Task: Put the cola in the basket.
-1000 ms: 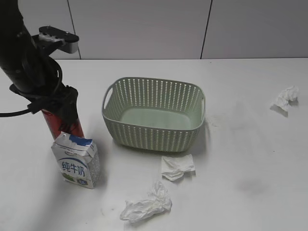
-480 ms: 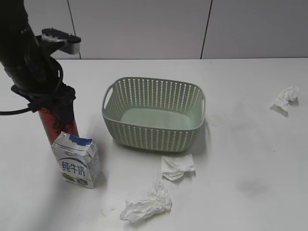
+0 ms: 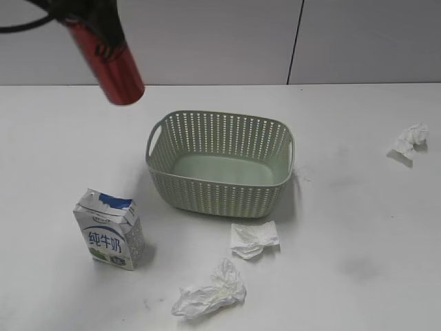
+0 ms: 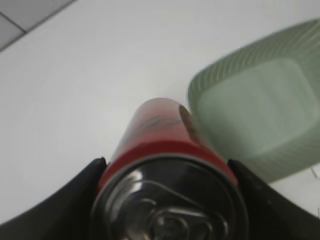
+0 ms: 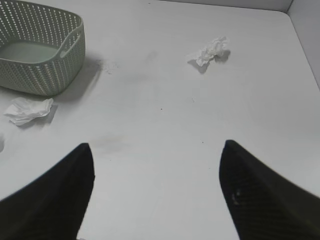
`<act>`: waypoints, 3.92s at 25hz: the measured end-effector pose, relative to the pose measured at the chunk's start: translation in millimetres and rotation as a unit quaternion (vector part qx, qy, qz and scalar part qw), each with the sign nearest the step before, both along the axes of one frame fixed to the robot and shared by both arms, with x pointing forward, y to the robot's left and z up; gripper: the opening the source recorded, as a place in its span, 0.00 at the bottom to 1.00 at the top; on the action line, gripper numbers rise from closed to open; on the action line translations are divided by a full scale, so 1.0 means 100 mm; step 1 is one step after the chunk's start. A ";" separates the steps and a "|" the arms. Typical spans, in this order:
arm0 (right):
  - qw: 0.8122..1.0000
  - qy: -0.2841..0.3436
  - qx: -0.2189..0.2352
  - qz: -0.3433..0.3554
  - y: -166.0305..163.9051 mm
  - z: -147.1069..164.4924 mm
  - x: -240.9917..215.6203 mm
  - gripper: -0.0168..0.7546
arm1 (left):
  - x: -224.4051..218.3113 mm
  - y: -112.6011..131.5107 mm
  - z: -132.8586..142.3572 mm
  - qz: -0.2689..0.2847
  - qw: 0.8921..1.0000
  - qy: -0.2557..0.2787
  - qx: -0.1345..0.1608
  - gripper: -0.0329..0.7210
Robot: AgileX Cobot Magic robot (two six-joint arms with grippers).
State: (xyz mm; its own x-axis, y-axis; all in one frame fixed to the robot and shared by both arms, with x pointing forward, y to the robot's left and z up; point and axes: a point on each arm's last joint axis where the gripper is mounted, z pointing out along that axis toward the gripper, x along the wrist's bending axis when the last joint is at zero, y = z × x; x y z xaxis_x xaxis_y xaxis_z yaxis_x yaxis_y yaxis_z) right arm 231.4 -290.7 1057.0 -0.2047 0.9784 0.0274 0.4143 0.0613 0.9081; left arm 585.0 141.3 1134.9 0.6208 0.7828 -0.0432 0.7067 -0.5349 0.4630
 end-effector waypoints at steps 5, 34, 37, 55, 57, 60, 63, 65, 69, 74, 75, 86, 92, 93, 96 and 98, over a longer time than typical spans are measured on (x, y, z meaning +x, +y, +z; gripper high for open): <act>1.000 0.000 0.000 0.000 0.00 0.00 0.00 0.79 | 0.08 -0.35 0.10 -0.037 0.999 -0.029 -0.015 0.74; 1.000 0.000 0.000 0.000 0.00 0.00 0.00 0.79 | 0.11 -1.40 -1.18 -0.135 0.986 0.086 0.056 0.92; 1.000 0.000 0.000 0.000 0.00 0.00 0.00 0.79 | 0.04 -1.33 -0.78 -0.131 0.990 0.049 0.030 0.92; 1.000 0.000 0.000 0.000 0.00 0.00 0.00 0.79 | 0.32 1.13 0.44 0.213 0.974 -0.079 0.017 0.88; 1.000 0.000 0.000 0.000 0.00 0.00 0.00 0.79 | 0.25 1.35 0.42 0.240 0.968 -0.071 0.020 0.87; 1.000 0.000 0.000 0.000 0.00 0.00 0.00 0.79 | 0.07 1.54 0.33 0.269 0.962 -0.041 0.012 0.86; 1.000 0.000 0.000 0.000 0.00 0.00 0.00 0.79 | -0.21 1.58 0.22 0.276 0.961 -0.011 0.006 0.85; 1.000 0.000 0.000 0.000 0.00 0.00 0.00 0.79 | -0.44 1.56 0.12 0.275 0.961 0.010 0.007 0.84; 1.000 0.000 0.000 0.000 0.00 0.00 0.00 0.79 | -0.94 1.55 -0.12 0.275 0.960 0.050 0.015 0.83; 1.000 0.000 0.000 0.000 0.00 0.00 0.00 0.79 | -1.58 1.54 -0.35 0.275 0.960 0.056 0.016 0.83; 1.000 0.000 0.000 0.000 0.00 0.00 0.00 0.79 | -1.68 1.54 -0.43 0.276 0.959 0.058 0.016 0.83; 1.000 0.000 0.000 0.000 0.00 0.00 0.00 0.79 | -2.56 1.52 -0.94 0.291 0.957 -0.003 -0.013 0.83; 1.000 0.000 0.000 0.000 0.00 0.00 0.00 0.79 | -2.79 1.52 -0.91 0.292 0.951 -0.091 -0.038 0.83; 1.000 0.000 0.000 0.000 0.00 0.00 0.00 0.79 | -2.84 1.52 -0.89 0.291 0.950 -0.107 -0.043 0.83; 1.000 0.000 0.000 0.000 0.00 0.00 0.00 0.79 | -2.95 1.52 -0.85 0.290 0.945 -0.143 -0.053 0.83; 1.000 0.000 0.000 0.000 0.00 0.00 0.00 0.79 | -3.03 1.52 -0.82 0.288 0.941 -0.168 -0.061 0.83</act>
State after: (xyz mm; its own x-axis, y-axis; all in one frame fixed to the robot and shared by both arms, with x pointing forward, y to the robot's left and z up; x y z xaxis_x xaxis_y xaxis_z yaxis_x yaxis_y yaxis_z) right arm 231.3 -290.7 1057.0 -0.2049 0.9784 0.0271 0.4149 0.0617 0.9078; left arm 281.8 293.1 1052.9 0.0898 0.9955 -0.0308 0.6653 -0.0370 0.7457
